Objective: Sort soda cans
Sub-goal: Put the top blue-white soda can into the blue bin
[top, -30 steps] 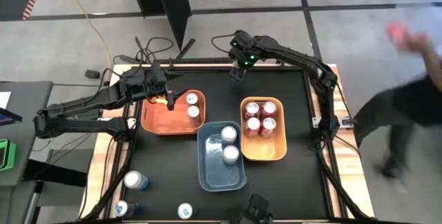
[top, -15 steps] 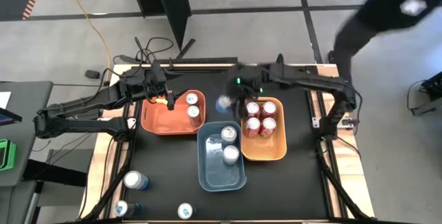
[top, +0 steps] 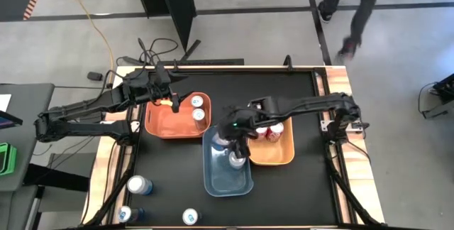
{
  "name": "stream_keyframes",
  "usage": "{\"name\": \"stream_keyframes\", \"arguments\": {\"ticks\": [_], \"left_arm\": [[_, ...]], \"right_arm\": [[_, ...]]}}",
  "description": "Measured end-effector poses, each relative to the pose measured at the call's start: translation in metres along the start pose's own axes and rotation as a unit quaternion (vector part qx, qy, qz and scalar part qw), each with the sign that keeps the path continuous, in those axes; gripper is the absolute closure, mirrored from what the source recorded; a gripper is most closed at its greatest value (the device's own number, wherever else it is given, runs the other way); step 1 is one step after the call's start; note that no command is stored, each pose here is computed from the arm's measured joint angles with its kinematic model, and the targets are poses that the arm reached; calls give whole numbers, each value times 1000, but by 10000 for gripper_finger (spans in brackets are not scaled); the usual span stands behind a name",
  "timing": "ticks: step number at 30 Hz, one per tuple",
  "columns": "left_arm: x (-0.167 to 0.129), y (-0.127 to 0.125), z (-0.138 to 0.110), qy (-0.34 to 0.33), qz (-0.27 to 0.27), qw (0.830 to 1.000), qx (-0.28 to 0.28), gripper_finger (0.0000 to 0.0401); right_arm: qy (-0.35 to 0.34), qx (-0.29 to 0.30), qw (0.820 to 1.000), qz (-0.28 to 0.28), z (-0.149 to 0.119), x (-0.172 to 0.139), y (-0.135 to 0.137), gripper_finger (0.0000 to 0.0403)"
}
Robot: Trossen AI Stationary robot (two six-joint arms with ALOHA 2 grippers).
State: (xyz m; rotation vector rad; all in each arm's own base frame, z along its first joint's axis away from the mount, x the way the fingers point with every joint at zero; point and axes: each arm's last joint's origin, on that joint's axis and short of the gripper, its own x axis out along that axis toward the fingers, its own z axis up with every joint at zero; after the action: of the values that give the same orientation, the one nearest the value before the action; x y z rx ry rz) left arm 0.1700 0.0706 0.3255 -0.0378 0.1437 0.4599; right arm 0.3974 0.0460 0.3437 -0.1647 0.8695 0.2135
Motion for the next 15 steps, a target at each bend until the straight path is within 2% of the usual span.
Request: {"name": "stream_keyframes", "arguments": {"ticks": [15], "left_arm": [[1,0,-10,28,2,999,-41,82]], "right_arm": [[70,28,997,-1,-17,91,-15,106]]}}
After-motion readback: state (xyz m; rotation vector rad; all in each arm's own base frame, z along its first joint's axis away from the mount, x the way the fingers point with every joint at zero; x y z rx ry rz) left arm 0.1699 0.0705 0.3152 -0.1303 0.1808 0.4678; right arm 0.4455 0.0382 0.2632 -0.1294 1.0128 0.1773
